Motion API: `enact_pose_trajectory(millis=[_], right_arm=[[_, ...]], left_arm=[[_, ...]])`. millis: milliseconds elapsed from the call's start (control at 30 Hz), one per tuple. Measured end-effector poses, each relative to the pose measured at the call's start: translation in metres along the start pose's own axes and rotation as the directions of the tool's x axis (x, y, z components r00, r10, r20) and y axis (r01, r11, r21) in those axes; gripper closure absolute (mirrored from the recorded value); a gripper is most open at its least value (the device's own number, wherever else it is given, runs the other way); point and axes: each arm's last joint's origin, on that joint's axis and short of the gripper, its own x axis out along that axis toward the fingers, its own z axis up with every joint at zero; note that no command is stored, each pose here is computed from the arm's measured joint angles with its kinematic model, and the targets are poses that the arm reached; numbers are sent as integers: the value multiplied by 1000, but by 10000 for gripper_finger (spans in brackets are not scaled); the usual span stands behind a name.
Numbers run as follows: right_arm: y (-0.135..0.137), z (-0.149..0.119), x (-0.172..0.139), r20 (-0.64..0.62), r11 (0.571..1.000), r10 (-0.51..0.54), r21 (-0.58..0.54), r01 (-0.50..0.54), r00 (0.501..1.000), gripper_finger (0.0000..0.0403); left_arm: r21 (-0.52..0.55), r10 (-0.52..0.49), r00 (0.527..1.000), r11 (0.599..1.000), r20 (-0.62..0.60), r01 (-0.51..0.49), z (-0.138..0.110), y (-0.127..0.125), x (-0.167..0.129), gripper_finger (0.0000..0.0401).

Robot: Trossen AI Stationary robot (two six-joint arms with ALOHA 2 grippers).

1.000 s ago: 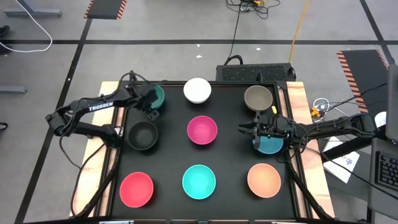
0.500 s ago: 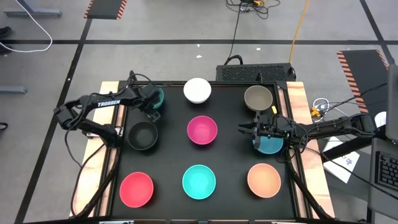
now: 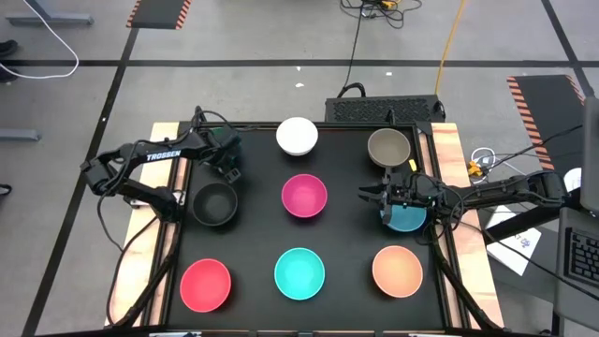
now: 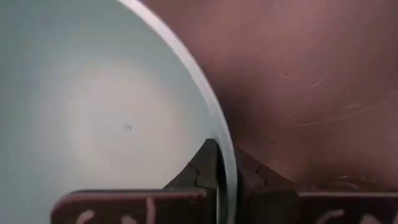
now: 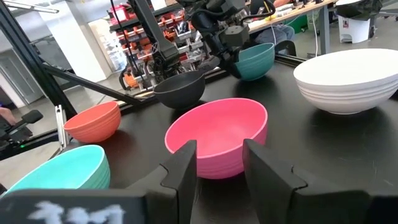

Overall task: Nest bowls inside each other
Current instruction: Stack the dark green bowl on the light green bowl

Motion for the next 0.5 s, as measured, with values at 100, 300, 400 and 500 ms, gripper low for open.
enact_pose_trajectory(millis=[100,300,400,500], right_arm=[[0,0,0,0,1000,0,0,0,1000,281],[0,0,0,0,1000,0,0,0,1000,281],[0,0,0,0,1000,0,0,0,1000,281],[0,0,0,0,1000,0,0,0,1000,281]], left_arm=[[1,18,1000,1000,-3,-18,0,1,0,395],[15,44,999,999,-15,-43,1,2,-2,397],[19,42,999,999,-5,-42,5,3,-6,398],[23,52,999,998,-13,-52,10,4,-13,399]])
